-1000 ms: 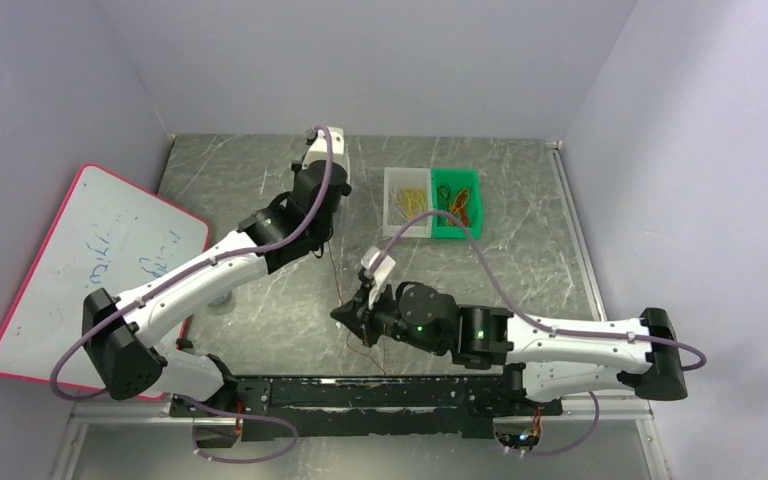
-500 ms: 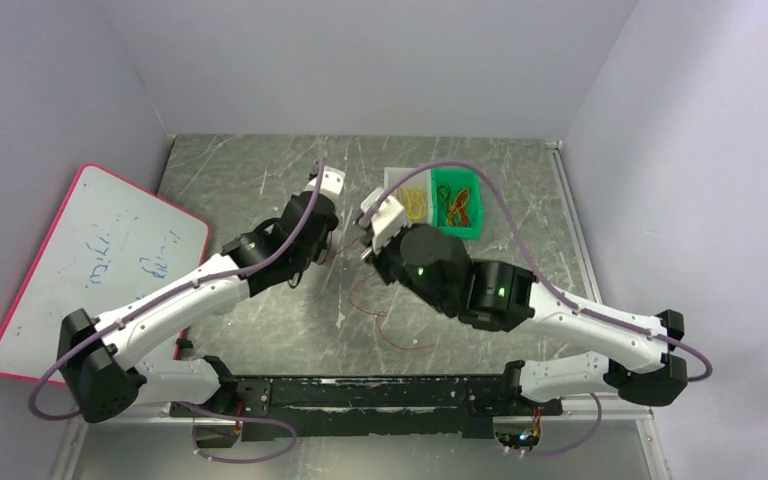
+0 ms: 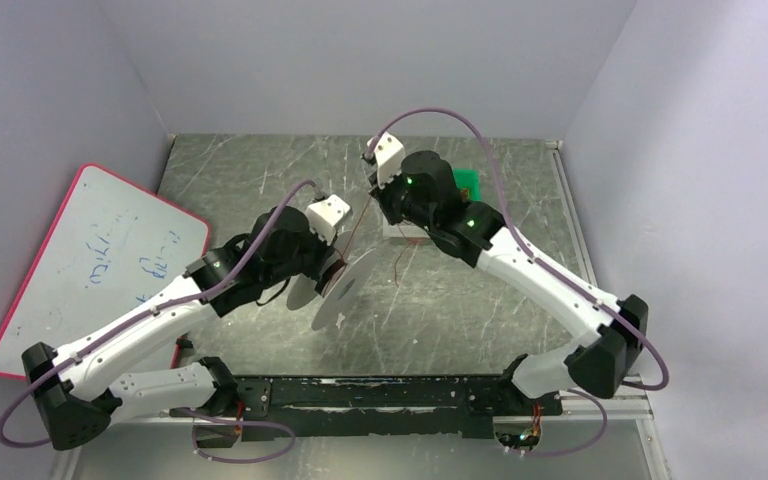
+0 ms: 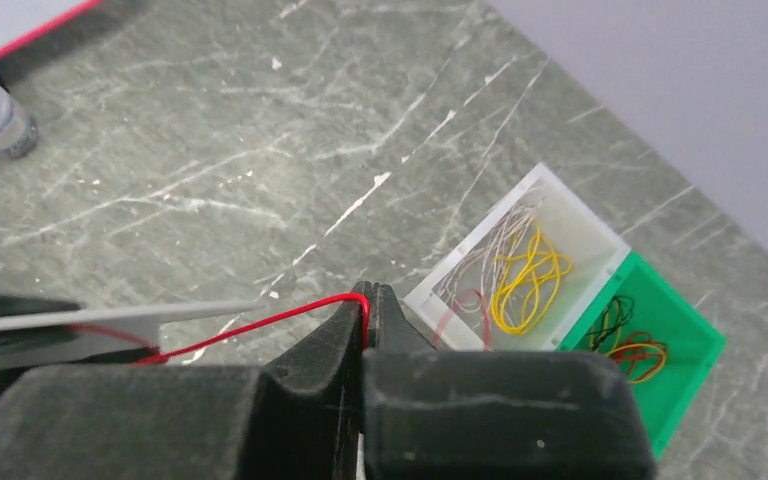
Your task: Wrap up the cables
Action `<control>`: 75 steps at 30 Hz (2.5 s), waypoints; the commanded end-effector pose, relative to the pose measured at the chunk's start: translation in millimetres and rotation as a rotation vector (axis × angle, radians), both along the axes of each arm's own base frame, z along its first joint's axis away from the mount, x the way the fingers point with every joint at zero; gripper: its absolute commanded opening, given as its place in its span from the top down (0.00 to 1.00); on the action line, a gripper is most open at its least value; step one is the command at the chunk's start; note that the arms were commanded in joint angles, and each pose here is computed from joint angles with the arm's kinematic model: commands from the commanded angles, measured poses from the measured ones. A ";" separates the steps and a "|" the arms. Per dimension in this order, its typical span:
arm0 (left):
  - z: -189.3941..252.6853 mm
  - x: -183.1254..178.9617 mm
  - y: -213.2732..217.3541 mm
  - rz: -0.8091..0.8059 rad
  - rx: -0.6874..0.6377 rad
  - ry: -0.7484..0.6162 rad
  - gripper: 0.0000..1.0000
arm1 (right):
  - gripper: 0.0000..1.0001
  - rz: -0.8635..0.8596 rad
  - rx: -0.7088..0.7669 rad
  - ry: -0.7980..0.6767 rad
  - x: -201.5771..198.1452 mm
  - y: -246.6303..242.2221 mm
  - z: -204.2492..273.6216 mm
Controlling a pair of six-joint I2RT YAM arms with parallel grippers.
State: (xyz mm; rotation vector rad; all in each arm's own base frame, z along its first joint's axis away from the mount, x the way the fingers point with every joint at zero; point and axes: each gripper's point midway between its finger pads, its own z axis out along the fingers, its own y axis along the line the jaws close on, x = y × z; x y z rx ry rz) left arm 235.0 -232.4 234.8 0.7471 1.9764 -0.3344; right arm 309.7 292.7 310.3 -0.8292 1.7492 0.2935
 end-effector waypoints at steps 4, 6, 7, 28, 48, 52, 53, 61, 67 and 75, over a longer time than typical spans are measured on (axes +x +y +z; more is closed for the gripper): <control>15.0 -45.5 0.2 -0.204 -0.044 0.033 0.93 | 1.00 -0.095 0.155 0.060 50.0 -18.5 -19.2; 30.0 -51.7 2.4 -0.215 -0.089 0.014 0.93 | 1.00 -0.110 0.172 0.114 51.2 -26.8 -47.5; 36.5 -54.9 2.8 -0.224 -0.109 0.007 0.93 | 1.00 -0.116 0.182 0.133 50.6 -29.2 -56.8; 199.4 -65.0 14.8 -0.149 -0.605 -0.230 0.93 | 1.00 0.066 0.493 0.399 -45.2 -22.9 -183.9; 265.2 -33.0 21.5 0.069 -0.938 -0.287 0.93 | 0.91 0.370 0.706 0.316 -114.0 9.0 -129.6; 278.4 -37.6 15.3 0.021 -0.978 -0.296 0.93 | 0.85 0.455 0.769 0.221 -128.3 10.0 -88.5; 280.9 -38.3 14.9 0.016 -0.986 -0.296 0.93 | 0.83 0.470 0.782 0.198 -130.9 10.0 -79.6; 292.4 -40.7 14.9 0.003 -1.030 -0.305 0.93 | 0.78 0.558 0.838 0.130 -141.5 14.8 -38.4; 299.9 -41.7 12.6 -0.010 -1.053 -0.303 0.93 | 0.70 0.561 0.853 0.164 -142.6 30.8 -50.5; 314.3 -45.0 11.6 -0.033 -1.078 -0.315 0.93 | 0.58 0.405 0.857 0.165 -117.9 39.0 -84.1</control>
